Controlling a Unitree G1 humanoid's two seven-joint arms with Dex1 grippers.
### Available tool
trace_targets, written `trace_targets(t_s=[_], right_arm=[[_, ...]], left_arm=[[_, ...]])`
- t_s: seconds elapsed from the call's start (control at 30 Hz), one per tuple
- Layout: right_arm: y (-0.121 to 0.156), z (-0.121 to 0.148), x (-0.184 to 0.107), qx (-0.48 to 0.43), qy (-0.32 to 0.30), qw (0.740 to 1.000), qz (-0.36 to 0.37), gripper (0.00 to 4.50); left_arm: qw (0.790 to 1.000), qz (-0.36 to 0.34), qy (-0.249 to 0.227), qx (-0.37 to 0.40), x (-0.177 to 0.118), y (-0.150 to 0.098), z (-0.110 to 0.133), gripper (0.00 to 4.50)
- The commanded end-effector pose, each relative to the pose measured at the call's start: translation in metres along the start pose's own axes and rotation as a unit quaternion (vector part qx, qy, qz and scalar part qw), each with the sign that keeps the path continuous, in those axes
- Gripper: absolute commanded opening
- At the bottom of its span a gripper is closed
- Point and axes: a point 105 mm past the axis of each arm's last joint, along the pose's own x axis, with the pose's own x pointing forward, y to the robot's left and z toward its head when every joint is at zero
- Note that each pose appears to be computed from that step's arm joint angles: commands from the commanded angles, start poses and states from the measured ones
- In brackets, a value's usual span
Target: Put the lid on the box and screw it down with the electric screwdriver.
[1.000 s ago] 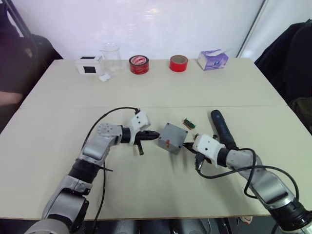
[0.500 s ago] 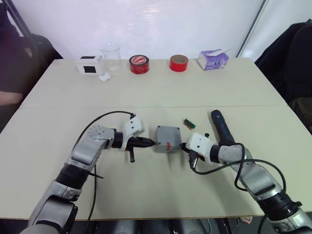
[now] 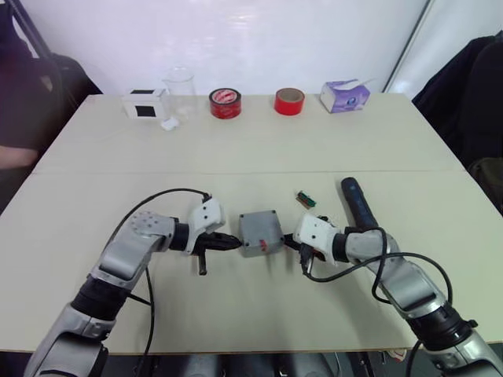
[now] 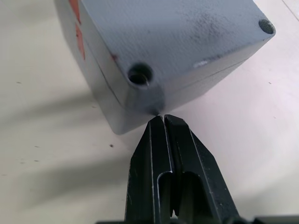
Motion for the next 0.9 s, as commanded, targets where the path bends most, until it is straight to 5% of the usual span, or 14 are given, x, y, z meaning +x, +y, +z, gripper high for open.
trace_targets(t_s=[0.03,0.5,0.77,0.9], right_arm=[[0.018,0.032,0.004,-0.025,-0.060,0.997,0.046,0.02],[0.017,0.026,-0.003,-0.030,-0.040,0.998,0.048,0.02],[-0.017,0.015,-0.058,0.035,-0.032,0.996,-0.072,0.02],[-0.041,0.010,-0.090,0.110,-0.040,0.980,-0.162,1.27]], left_arm=[[0.999,-0.009,-0.027,0.027,0.004,-0.007,0.016,0.00],[0.999,0.009,-0.019,0.033,-0.005,-0.003,0.015,0.00],[0.998,0.031,-0.037,0.043,-0.053,-0.007,0.034,0.00],[0.996,0.020,-0.064,0.062,-0.071,-0.018,0.059,0.00]])
